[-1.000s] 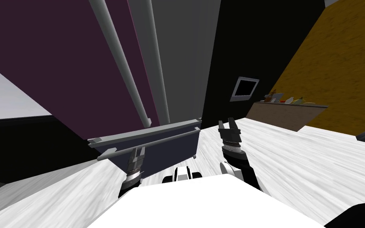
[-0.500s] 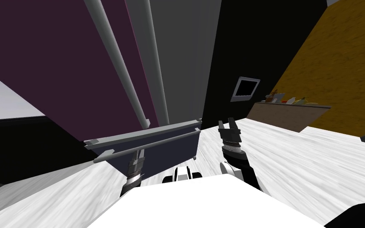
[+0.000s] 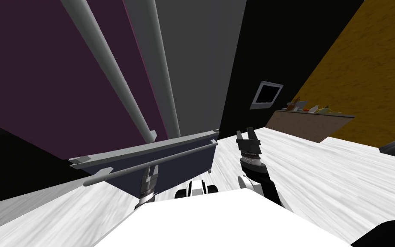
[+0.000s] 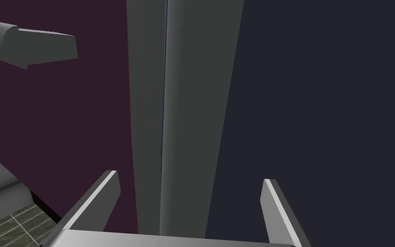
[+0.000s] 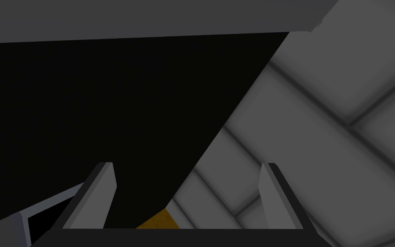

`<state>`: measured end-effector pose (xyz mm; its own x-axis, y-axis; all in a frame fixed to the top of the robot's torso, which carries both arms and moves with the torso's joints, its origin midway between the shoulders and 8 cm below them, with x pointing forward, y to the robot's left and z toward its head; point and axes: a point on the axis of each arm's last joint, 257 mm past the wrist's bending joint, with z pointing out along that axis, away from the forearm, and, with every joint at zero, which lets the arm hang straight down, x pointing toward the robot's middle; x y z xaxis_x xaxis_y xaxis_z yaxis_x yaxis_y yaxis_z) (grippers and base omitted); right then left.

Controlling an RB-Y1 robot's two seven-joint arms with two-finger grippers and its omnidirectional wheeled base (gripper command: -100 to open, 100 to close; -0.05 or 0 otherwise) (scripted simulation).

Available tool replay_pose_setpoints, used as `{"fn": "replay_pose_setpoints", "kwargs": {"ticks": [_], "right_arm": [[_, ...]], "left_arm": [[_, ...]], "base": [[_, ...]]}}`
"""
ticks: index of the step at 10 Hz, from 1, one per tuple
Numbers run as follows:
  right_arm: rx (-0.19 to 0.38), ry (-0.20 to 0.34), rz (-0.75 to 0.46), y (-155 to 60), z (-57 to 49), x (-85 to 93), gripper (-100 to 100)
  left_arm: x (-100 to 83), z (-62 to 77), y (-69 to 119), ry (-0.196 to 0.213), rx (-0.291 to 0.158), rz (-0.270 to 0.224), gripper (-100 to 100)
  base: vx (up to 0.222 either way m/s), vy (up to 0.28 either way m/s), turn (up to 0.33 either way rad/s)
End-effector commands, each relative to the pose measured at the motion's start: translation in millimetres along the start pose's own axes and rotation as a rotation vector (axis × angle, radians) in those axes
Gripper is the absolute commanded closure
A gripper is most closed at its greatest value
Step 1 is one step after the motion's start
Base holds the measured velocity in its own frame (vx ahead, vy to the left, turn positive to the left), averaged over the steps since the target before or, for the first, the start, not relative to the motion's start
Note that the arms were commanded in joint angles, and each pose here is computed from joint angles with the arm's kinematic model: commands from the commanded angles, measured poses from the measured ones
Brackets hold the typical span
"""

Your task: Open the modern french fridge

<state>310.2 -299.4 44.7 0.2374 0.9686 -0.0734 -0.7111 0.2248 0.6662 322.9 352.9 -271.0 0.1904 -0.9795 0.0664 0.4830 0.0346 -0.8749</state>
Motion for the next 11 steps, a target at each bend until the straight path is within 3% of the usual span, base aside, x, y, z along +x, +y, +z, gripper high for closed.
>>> {"fn": "replay_pose_setpoints", "kwargs": {"ticks": [1, 6, 9, 10, 11], "right_arm": [[0.000, 0.000, 0.000, 0, 0.0, 0.0, 0], [0.000, 0.000, 0.000, 0, 0.1, 0.0, 0], [0.000, 0.000, 0.000, 0, 0.0, 0.0, 0], [0.000, 0.000, 0.000, 0, 0.0, 0.0, 0], [0.000, 0.000, 0.000, 0, 0.0, 0.0, 0]], "left_arm": [[7.6, -15.5, 9.4, -0.036, -0.016, -0.029, -100], [2.3, 19.4, 9.0, -0.022, -0.013, -0.026, -100], [1.2, 33.4, 9.5, -0.020, -0.013, -0.027, -100], [1.2, 30.2, 9.5, -0.020, -0.011, -0.026, -100], [2.3, 19.4, 9.0, -0.022, -0.013, -0.026, 100]], "base": [[0.054, -0.028, 0.003], [-0.009, -0.015, 0.014], [-0.012, -0.012, 0.011], [0.000, 0.000, 0.000], [0.012, 0.010, -0.018]]}}
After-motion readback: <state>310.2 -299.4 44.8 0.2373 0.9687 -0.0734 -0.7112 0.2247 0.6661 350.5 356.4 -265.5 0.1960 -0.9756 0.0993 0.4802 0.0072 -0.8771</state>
